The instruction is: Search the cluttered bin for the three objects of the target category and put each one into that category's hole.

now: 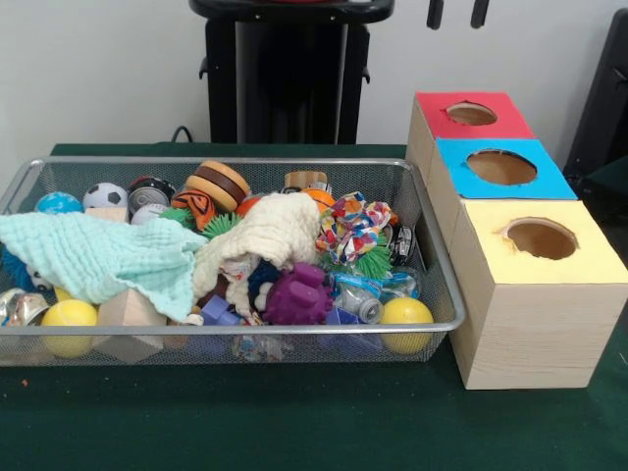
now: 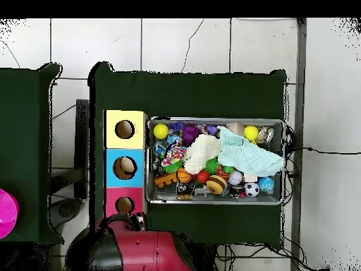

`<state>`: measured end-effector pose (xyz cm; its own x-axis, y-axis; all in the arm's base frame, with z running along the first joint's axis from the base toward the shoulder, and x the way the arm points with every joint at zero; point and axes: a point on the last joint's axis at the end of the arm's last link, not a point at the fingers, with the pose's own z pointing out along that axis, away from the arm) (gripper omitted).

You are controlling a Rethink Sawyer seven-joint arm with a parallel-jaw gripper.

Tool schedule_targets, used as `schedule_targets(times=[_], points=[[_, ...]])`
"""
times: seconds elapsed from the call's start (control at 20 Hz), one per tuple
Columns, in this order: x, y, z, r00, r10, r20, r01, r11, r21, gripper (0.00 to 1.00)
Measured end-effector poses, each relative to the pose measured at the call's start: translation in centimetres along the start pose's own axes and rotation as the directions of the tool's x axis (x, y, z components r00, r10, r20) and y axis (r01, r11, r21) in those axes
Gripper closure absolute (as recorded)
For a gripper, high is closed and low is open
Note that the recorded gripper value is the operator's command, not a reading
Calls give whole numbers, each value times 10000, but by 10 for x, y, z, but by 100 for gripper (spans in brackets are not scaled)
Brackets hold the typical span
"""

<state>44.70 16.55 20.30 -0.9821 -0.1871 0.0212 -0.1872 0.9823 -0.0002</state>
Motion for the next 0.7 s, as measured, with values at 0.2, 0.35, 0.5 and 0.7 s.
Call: schedule_targets(times=[0.2,0.35,0.5,0.7], points=[[-11,-3,6,10000,27,-25,-27,10000,15,0],[-26,-8,8,9999,71,84,-72,10000,58,0],[-48,-17,7,9993,148,351,-152,9998,110,0],[-75,-34,3,9967,360,734,-374,9991,179,0]])
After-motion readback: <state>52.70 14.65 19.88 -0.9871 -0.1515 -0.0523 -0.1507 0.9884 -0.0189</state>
